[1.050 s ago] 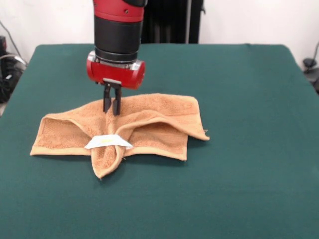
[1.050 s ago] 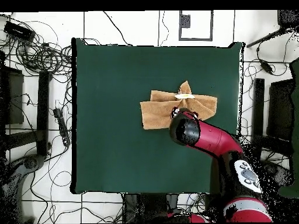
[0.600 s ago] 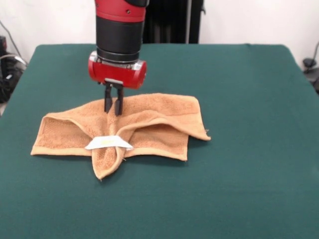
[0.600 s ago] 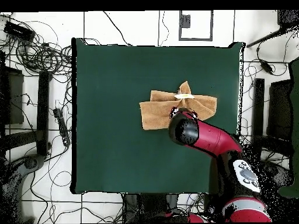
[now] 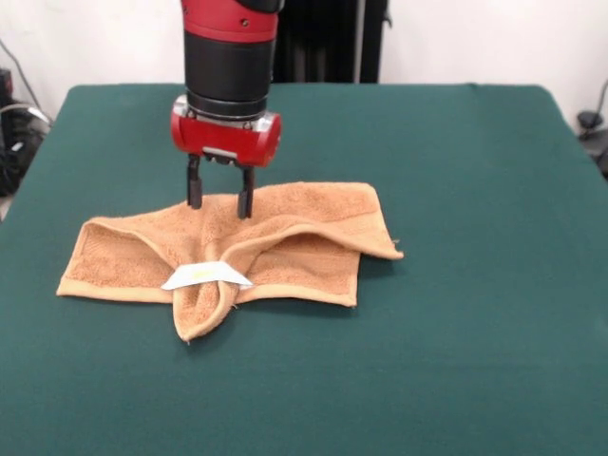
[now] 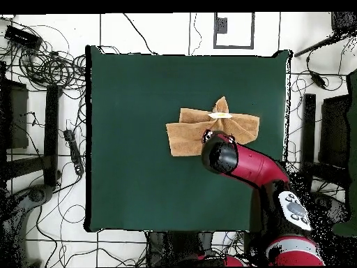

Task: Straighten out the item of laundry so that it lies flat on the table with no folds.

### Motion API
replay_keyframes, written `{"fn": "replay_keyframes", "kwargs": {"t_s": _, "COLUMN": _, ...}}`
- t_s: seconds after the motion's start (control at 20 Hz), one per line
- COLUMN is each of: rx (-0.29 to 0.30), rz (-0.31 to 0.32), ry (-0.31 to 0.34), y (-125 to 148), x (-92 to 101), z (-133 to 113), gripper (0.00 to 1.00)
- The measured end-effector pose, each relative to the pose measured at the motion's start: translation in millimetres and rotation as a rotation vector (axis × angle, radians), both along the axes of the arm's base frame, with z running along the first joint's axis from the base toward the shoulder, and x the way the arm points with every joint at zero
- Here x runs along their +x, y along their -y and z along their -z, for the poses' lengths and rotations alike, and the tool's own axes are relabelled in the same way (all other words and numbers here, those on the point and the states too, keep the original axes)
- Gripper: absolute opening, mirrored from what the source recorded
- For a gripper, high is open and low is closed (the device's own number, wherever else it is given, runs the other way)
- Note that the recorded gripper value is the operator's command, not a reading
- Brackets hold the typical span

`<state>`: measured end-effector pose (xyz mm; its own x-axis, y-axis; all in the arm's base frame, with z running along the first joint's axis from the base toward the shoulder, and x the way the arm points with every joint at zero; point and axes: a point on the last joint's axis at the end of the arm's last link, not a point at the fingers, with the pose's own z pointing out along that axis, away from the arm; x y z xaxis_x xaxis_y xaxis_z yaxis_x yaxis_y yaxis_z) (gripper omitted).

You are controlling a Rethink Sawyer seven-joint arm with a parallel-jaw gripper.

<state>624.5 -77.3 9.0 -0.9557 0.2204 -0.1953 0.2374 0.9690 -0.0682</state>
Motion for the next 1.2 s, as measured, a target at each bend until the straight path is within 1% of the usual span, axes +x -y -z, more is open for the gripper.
{"fn": "replay_keyframes", "kwargs": {"t_s": 0.3, "rx": 0.018, "rz": 0.002, "ry": -0.055, "y": -2.3, "x": -5.9, "z": 1.4, "gripper": 1.00}}
{"fn": "replay_keyframes", "kwargs": {"t_s": 0.5, "rx": 0.021, "rz": 0.001, "ry": -0.064, "y": -1.9, "x": -2.5, "z": 1.9, "gripper": 1.00}}
{"fn": "replay_keyframes", "kwargs": {"t_s": 0.7, "rx": 0.018, "rz": -0.001, "ry": -0.059, "y": 1.2, "x": 9.1, "z": 0.8, "gripper": 1.00}}
{"fn": "replay_keyframes", "kwargs": {"t_s": 0.85, "rx": 0.012, "rz": -0.003, "ry": -0.045, "y": 4.8, "x": 20.5, "z": 0.7, "gripper": 1.00}}
{"fn": "replay_keyframes", "kwargs": {"t_s": 0.9, "rx": 0.008, "rz": -0.003, "ry": -0.036, "y": 7.0, "x": 26.9, "z": 1.1, "gripper": 1.00}}
{"fn": "replay_keyframes", "kwargs": {"t_s": 1.2, "rx": -0.002, "rz": -0.005, "ry": -0.009, "y": 13.5, "x": 45.0, "z": 1.2, "gripper": 1.00}}
